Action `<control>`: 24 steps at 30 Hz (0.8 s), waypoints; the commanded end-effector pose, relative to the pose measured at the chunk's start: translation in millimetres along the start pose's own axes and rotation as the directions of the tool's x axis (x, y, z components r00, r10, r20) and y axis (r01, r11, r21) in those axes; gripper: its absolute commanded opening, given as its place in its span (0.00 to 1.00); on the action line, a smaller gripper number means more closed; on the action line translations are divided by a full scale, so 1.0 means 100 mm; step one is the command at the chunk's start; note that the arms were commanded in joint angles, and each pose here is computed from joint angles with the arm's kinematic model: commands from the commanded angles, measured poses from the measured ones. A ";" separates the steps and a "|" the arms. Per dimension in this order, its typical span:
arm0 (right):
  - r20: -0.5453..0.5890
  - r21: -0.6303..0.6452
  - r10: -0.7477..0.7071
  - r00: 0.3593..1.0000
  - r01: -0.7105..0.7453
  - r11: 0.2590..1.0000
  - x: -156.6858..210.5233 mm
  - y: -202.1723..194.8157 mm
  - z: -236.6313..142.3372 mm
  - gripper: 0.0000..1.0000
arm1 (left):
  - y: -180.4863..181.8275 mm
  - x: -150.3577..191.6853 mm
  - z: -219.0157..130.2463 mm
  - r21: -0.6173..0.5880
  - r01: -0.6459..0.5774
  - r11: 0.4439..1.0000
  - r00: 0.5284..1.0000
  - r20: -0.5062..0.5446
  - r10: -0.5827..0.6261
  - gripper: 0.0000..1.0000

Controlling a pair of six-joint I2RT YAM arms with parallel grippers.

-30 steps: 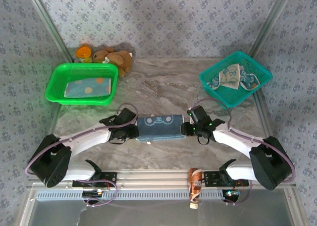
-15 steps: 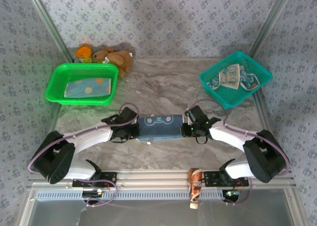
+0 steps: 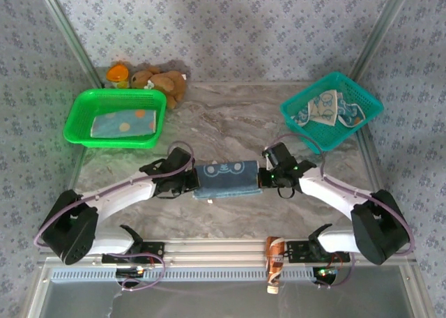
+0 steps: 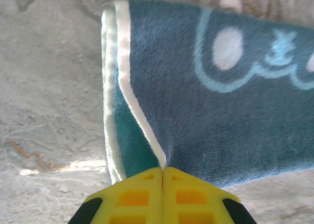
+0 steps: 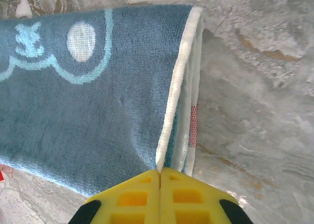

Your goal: Fold and stack the towels

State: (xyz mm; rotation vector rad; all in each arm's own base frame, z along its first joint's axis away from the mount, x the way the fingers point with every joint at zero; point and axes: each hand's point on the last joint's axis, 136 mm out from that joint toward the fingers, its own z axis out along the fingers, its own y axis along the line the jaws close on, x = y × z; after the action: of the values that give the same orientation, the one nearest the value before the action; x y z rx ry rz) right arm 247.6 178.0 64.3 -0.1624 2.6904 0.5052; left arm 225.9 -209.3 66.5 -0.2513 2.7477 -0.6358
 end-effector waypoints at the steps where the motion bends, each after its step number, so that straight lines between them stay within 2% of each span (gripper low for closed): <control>1: 0.005 0.032 -0.017 1.000 0.016 0.999 -0.05 -0.08 -0.13 0.00 | -0.20 -0.07 -0.13 0.063 0.015 0.998 1.000 0.021 -0.016 0.00; 9: 0.006 0.037 -0.006 1.000 0.006 0.999 -0.03 -0.16 -0.07 0.00 | -0.20 0.13 0.00 0.075 0.040 0.996 0.999 -0.010 -0.039 0.00; 19: -0.071 0.043 0.009 0.997 -0.006 0.999 0.23 -0.22 0.16 0.00 | 0.22 0.50 0.16 -0.034 0.078 0.996 0.996 -0.043 -0.079 0.00; 23: -0.096 0.050 0.019 0.995 -0.014 0.999 0.34 -0.24 0.22 0.06 | 0.36 0.56 0.16 -0.070 0.077 0.995 0.996 -0.044 -0.080 0.00; 24: -0.101 0.051 0.021 0.995 -0.016 0.999 0.35 -0.24 0.24 0.08 | 0.36 0.56 0.16 -0.068 0.077 0.995 0.996 -0.046 -0.081 0.04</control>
State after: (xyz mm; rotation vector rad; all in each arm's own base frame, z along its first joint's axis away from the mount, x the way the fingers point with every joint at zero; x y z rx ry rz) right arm 233.2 164.6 30.4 -0.1690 2.7780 0.4553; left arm 177.1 -205.3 23.9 -0.3327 2.8270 -0.6206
